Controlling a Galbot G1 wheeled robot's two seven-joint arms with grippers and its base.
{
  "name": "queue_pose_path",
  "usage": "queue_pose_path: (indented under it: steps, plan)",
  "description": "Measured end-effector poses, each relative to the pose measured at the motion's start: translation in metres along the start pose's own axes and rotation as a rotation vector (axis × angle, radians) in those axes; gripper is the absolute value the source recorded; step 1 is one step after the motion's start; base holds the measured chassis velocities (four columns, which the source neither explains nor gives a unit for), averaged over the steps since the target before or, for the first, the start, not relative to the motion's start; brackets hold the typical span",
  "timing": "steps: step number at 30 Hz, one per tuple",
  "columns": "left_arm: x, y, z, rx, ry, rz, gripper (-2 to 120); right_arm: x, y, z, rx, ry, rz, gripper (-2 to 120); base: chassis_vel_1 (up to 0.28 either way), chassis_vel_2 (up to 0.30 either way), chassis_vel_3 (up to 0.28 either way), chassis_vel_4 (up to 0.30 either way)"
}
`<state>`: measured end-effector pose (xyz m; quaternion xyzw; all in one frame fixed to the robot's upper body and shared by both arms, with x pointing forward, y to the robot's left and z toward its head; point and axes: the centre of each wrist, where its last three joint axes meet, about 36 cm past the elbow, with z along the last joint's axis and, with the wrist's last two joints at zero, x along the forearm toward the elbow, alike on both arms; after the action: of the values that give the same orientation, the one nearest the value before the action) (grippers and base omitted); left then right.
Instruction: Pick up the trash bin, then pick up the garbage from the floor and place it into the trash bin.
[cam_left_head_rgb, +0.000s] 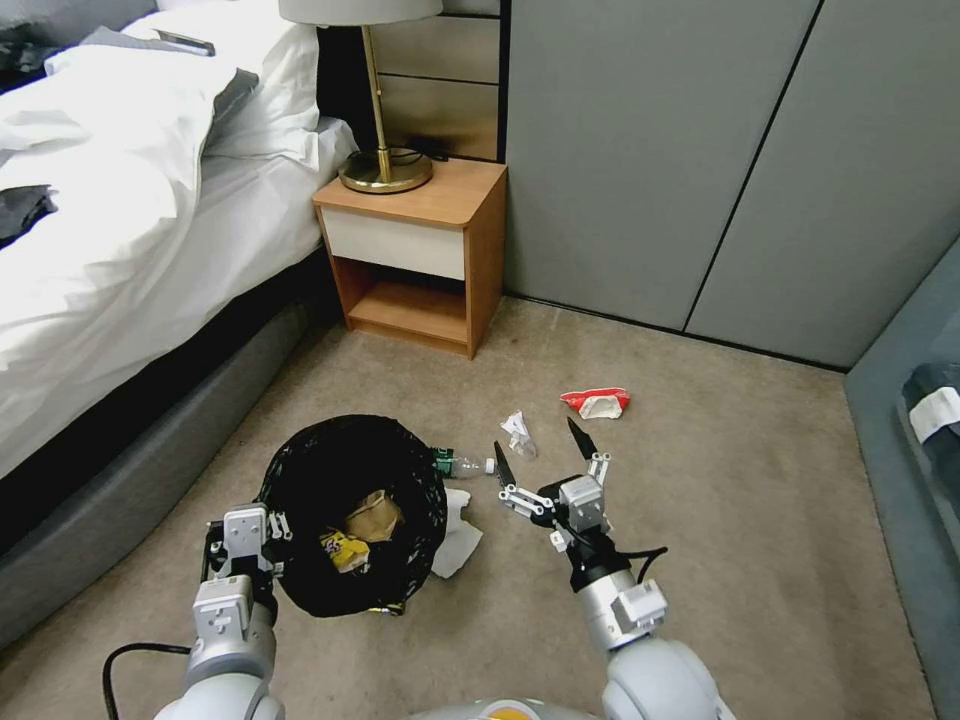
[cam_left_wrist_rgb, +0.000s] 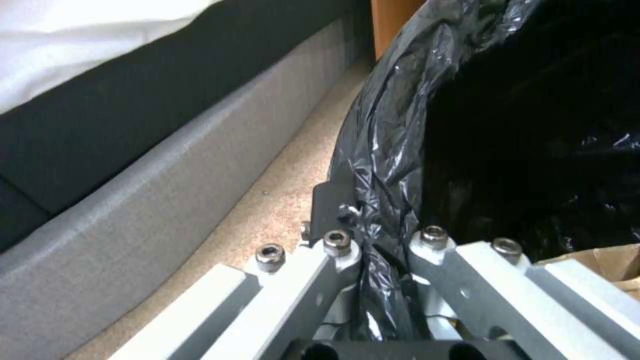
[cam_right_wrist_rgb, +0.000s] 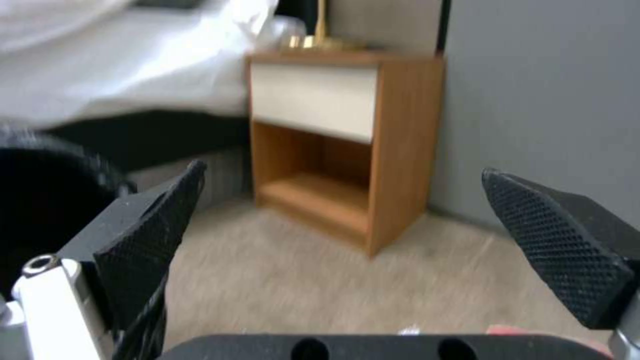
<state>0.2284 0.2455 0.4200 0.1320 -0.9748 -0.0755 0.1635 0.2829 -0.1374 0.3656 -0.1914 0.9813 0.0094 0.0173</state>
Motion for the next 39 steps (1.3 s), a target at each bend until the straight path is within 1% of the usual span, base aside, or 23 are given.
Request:
queue_pose_path:
  steps: [2,3,5,6,8,9,11,12,13,16,17,19,20,22,23,25,26,28,33,34,37,39]
  plan:
    - [0.001,0.0,-0.001,-0.001,-0.001,-0.001,1,-0.012,-0.004,0.006,-0.022,0.089,-0.019,100,0.0,0.0,0.0,0.0]
    - [0.001,0.0,-0.001,-0.001,-0.001,-0.001,1,-0.012,-0.004,0.006,-0.022,0.089,-0.019,100,0.0,0.0,0.0,0.0]
    - [0.002,0.002,-0.002,-0.002,-0.004,-0.005,1,-0.028,-0.011,0.02,-0.014,0.195,-0.06,100,0.0,0.0,0.0,0.0]
    - [0.002,0.002,-0.002,-0.002,-0.004,-0.005,1,-0.028,-0.011,0.02,-0.014,0.195,-0.06,100,0.0,0.0,0.0,0.0]
    - [0.003,0.002,-0.005,0.0,-0.008,-0.006,1,-0.046,-0.017,0.034,0.014,0.257,-0.099,100,0.0,0.0,0.0,0.0]
    - [0.003,0.002,-0.005,0.0,-0.008,-0.006,1,-0.046,-0.017,0.034,0.014,0.257,-0.099,100,0.0,0.0,0.0,0.0]
    - [0.003,0.001,-0.008,0.003,-0.011,-0.006,1,-0.073,-0.022,0.057,0.055,0.34,-0.153,100,0.0,0.0,0.0,0.0]
    - [0.002,0.001,-0.008,0.006,-0.012,-0.008,1,-0.082,-0.021,0.066,0.056,0.385,-0.178,100,0.0,0.0,0.0,0.0]
    - [0.002,0.001,-0.008,0.006,-0.012,-0.008,1,-0.082,-0.021,0.066,0.056,0.385,-0.178,100,0.0,0.0,0.0,0.0]
    - [0.001,0.0,-0.009,0.013,-0.012,-0.012,1,-0.103,-0.015,0.093,0.09,0.477,-0.231,100,0.0,0.0,0.0,0.0]
    - [0.001,0.0,-0.009,0.013,-0.012,-0.012,1,-0.103,-0.015,0.093,0.09,0.477,-0.231,100,0.0,0.0,0.0,0.0]
    - [0.001,-0.001,-0.007,0.016,-0.005,-0.015,1,-0.112,-0.009,0.11,0.12,0.526,-0.263,100,0.0,0.0,0.0,0.0]
    - [0.001,-0.001,-0.007,0.016,-0.005,-0.015,1,-0.112,-0.009,0.11,0.12,0.526,-0.263,100,0.0,0.0,0.0,0.0]
    - [0.001,-0.002,-0.005,0.017,-0.001,-0.018,1,-0.121,-0.006,0.123,0.151,0.555,-0.289,100,0.0,0.0,0.0,0.0]
    - [0.001,-0.002,-0.005,0.017,-0.001,-0.018,1,-0.121,-0.006,0.123,0.151,0.555,-0.289,100,0.0,0.0,0.0,0.0]
    - [0.001,-0.002,-0.005,0.02,0.001,-0.022,1,-0.133,-0.002,0.141,0.176,0.575,-0.321,100,0.0,0.0,0.0,0.0]
    - [0.001,-0.002,-0.005,0.02,0.001,-0.022,1,-0.133,-0.002,0.141,0.176,0.575,-0.321,100,0.0,0.0,0.0,0.0]
    - [0.001,-0.003,-0.004,0.017,0.004,-0.026,1,-0.143,0.001,0.154,0.197,0.588,-0.335,100,0.0,0.0,0.0,0.0]
    - [0.003,-0.004,-0.001,0.014,0.011,-0.026,1,-0.145,0.002,0.177,0.235,0.617,-0.358,100,0.0,0.0,0.0,0.0]
    - [0.003,-0.004,-0.001,0.014,0.011,-0.026,1,-0.145,0.002,0.177,0.235,0.617,-0.358,100,0.0,0.0,0.0,0.0]
    - [0.003,-0.005,0.001,0.012,0.016,-0.025,1,-0.146,0.001,0.197,0.266,0.622,-0.356,100,0.0,0.0,0.0,0.0]
    - [0.003,-0.006,0.002,0.013,0.017,-0.025,1,-0.145,0.002,0.201,0.269,0.624,-0.354,100,0.0,0.0,0.0,0.0]
